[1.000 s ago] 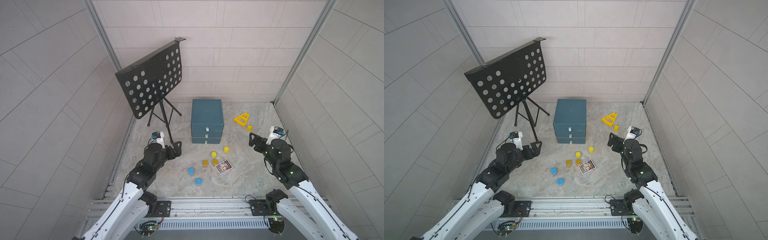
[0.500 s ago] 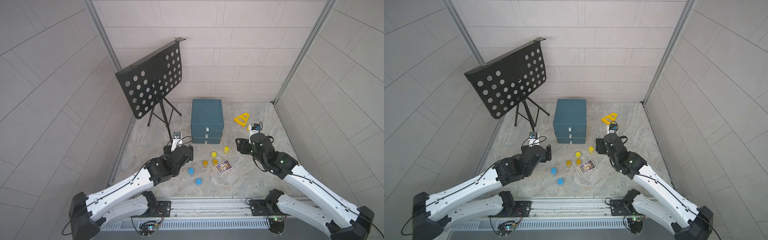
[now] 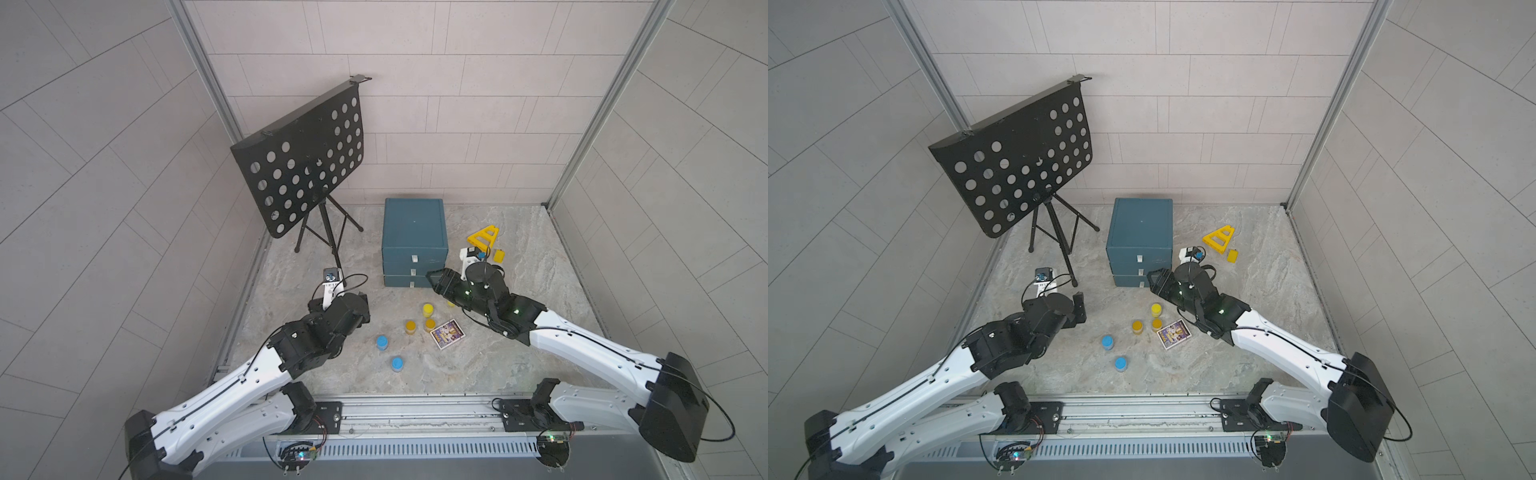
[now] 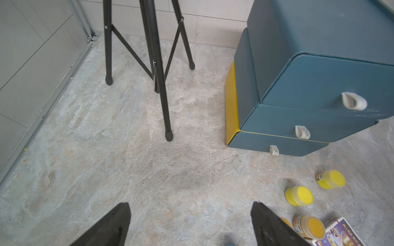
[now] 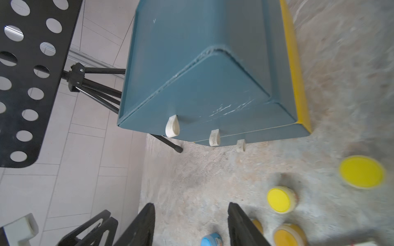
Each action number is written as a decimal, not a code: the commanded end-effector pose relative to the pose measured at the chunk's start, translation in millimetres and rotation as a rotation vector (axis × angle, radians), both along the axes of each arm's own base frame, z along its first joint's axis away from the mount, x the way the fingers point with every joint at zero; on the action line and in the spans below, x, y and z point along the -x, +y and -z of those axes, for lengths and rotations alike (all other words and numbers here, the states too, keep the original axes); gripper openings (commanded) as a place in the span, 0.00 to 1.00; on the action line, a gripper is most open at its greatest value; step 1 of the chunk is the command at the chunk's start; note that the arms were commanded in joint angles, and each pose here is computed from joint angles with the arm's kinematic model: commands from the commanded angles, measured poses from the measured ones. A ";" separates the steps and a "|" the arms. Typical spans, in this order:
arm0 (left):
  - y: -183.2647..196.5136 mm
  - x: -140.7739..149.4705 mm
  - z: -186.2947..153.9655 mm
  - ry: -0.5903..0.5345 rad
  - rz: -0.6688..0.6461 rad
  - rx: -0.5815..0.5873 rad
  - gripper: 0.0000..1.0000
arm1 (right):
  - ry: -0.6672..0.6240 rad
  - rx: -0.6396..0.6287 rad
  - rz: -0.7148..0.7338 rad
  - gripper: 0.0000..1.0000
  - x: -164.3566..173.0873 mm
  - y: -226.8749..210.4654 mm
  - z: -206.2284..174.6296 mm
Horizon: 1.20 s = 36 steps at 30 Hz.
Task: Put the paint cans in the drawer according to color
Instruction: Open the drawer in the storage box.
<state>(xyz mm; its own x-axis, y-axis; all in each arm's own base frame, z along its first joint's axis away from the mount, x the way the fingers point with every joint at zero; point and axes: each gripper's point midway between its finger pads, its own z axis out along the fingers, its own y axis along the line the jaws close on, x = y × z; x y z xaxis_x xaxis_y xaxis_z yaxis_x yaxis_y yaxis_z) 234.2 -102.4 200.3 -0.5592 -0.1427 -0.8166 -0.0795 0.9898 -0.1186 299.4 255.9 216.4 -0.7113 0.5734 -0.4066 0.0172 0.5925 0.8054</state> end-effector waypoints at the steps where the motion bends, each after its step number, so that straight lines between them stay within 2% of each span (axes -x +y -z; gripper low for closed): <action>1: 5.6 5.1 8.9 0.037 0.007 0.006 0.95 | -0.009 -0.180 0.014 0.57 -9.3 16.9 -24.3; 5: 10.2 7.9 5.2 0.022 0.003 0.012 0.95 | -0.010 -0.260 0.070 0.46 -22.2 19.1 -19.8; 10: 13.6 10.6 13.8 0.036 -0.003 -0.001 0.93 | 0.017 -0.383 0.097 0.41 -39.0 30.5 -10.2; 16: 18.0 12.9 9.8 0.022 -0.004 -0.004 0.92 | 0.047 -0.466 0.115 0.35 -56.8 41.4 7.0; 24: 19.1 12.8 3.0 0.007 0.005 -0.015 0.89 | 0.030 -0.461 0.117 0.35 -62.4 38.5 7.6; 28: 16.0 11.8 0.7 0.002 0.019 -0.007 0.88 | 0.032 -0.498 0.113 0.37 -59.2 38.5 2.9; 36: 15.0 10.6 -2.4 0.000 0.022 -0.013 0.86 | 0.054 -0.630 0.135 0.36 -63.6 43.2 -2.3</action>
<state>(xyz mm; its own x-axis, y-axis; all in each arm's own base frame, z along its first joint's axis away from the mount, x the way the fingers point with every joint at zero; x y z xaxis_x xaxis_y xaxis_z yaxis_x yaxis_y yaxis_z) 222.5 -89.3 193.8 -0.5741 -0.1230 -0.8095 -0.0572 0.9923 -0.1102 361.1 297.1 209.0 -0.6332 0.7737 0.0221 0.1161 0.0667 0.9910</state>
